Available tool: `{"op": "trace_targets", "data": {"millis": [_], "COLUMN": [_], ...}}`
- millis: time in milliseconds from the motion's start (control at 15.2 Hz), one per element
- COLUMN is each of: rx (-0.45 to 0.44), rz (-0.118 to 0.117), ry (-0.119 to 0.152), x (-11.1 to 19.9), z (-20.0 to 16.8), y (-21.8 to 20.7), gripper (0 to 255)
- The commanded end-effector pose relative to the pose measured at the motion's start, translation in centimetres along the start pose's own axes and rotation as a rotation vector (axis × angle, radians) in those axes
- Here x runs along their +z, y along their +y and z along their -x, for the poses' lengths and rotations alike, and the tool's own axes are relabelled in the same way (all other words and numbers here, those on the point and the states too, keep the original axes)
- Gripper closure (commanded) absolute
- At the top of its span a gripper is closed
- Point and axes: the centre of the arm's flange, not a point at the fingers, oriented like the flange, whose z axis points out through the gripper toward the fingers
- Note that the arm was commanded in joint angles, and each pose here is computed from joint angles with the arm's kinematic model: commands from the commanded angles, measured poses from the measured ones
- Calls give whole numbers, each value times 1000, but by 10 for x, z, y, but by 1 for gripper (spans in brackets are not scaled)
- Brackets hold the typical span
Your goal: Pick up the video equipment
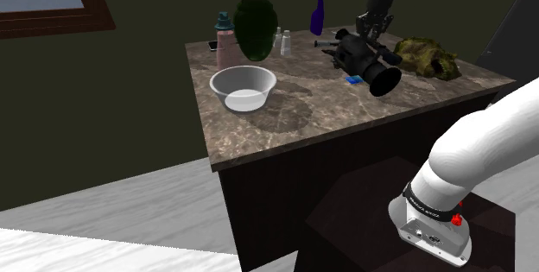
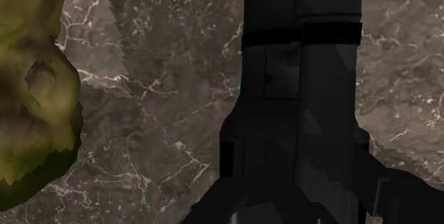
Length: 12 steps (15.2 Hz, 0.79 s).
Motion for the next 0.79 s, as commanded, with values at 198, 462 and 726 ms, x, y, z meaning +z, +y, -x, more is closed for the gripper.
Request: {"op": "trace_targets", "data": {"millis": [198, 462, 726], "rx": [0, 0, 0], "rz": [0, 0, 0], "ry": [2, 2, 2], "x": [-27, -48, -59], "z": [1, 1, 1], "y": [-2, -2, -3], "gripper": [255, 255, 255]}}
